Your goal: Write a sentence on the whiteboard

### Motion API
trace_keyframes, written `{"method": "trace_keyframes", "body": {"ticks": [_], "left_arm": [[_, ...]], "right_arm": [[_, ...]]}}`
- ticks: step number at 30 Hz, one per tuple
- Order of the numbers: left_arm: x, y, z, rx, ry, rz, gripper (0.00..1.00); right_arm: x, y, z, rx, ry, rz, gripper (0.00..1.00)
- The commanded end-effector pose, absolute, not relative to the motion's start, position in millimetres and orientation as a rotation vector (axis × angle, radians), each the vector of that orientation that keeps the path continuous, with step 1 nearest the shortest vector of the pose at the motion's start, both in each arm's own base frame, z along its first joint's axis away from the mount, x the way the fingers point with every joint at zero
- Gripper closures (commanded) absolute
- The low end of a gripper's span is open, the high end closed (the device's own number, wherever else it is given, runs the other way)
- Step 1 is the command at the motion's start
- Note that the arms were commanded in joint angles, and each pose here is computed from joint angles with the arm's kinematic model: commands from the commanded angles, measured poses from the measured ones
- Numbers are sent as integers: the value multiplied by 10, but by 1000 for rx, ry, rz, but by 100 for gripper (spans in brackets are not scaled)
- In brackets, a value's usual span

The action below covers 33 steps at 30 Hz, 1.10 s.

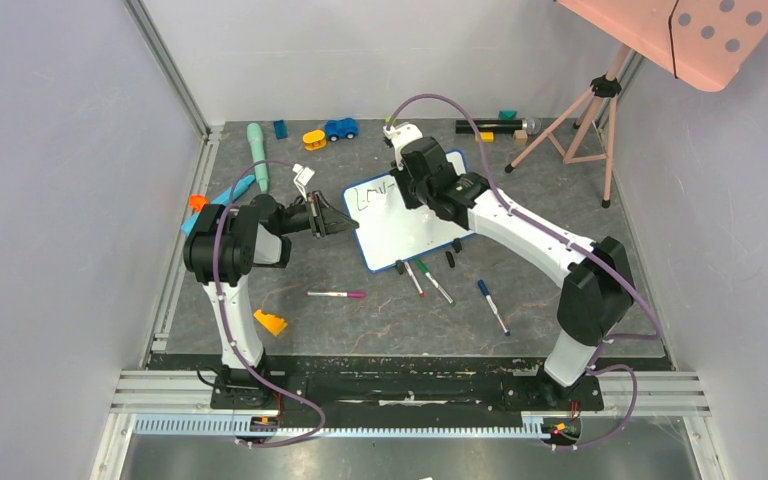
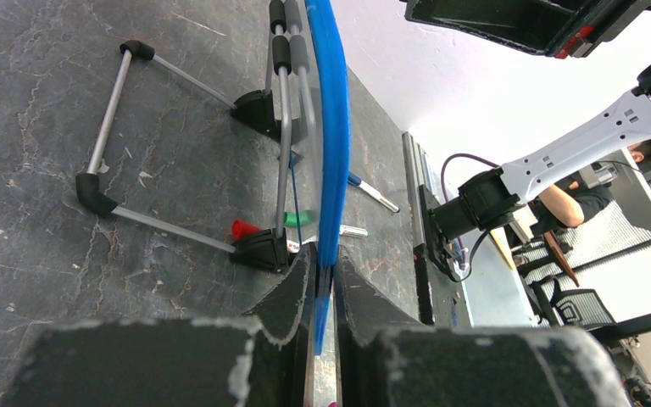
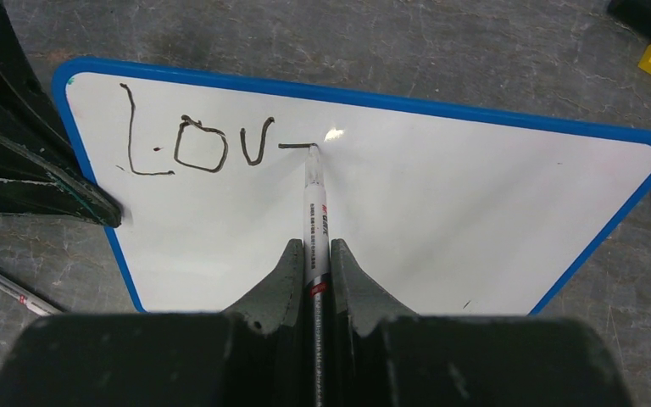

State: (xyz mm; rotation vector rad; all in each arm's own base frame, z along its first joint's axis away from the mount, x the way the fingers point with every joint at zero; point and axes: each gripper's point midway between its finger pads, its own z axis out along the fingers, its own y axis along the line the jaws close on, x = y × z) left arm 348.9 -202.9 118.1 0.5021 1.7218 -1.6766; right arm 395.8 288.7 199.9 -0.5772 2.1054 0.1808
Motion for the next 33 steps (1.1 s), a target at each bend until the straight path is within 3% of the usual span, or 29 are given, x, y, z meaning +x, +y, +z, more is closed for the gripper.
{"method": "trace_keyframes", "body": {"ticks": [1,33], "left_arm": [[3380,-2056,1204,589,1706,-1702,98],[3390,-2056,1201,586,1707,-1703,98]], "right_arm": [[4054,2759,2131,-529,2075,140,100],[3958,2961,2063,-583,2089,290,100]]}}
